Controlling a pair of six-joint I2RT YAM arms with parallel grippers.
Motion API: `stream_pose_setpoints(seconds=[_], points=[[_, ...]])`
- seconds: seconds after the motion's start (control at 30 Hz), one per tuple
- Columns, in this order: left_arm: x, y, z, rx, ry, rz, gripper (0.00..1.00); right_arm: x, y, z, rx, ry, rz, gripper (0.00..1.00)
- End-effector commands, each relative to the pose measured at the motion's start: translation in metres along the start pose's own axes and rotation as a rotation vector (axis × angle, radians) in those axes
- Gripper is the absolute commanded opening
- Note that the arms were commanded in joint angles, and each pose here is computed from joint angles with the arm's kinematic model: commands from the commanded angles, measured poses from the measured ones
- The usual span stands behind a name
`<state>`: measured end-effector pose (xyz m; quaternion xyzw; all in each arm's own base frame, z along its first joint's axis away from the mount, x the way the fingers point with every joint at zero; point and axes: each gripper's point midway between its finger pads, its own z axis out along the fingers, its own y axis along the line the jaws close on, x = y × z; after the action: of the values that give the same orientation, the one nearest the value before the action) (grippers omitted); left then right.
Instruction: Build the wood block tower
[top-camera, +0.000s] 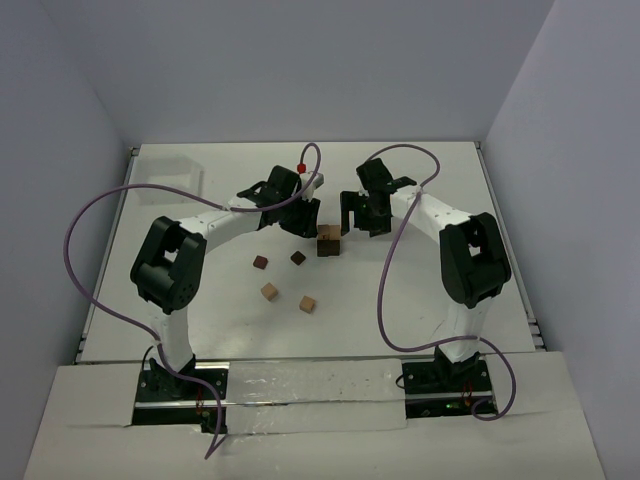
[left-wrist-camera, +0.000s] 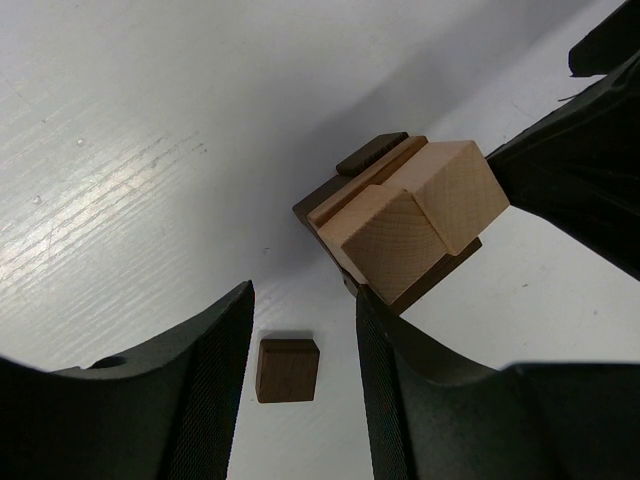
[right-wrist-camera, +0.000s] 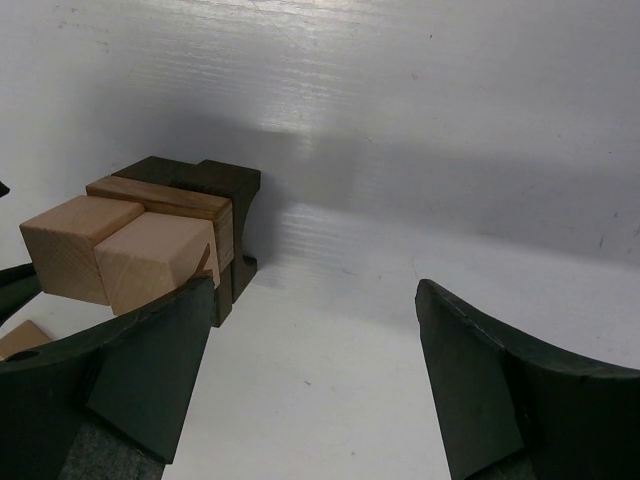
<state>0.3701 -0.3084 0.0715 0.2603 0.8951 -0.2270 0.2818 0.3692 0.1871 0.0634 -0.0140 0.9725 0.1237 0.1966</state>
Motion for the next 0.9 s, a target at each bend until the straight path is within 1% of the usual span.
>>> stream_pose_setpoints(seconds=[0.0, 0.87], points=[[-0.0207, -0.0065, -0.0017, 0.014, -0.045, 0.025, 0.52, -0.0162, 0.0154, -0.0061, -0.041, -0.042, -0.001, 0.88], [-0.0192, -0.0054, -0.0008, 0.008, -0.045, 0.026, 0.56, -0.0138, 0.0177, -0.0041, -0.051, -0.034, -0.002, 0.89]])
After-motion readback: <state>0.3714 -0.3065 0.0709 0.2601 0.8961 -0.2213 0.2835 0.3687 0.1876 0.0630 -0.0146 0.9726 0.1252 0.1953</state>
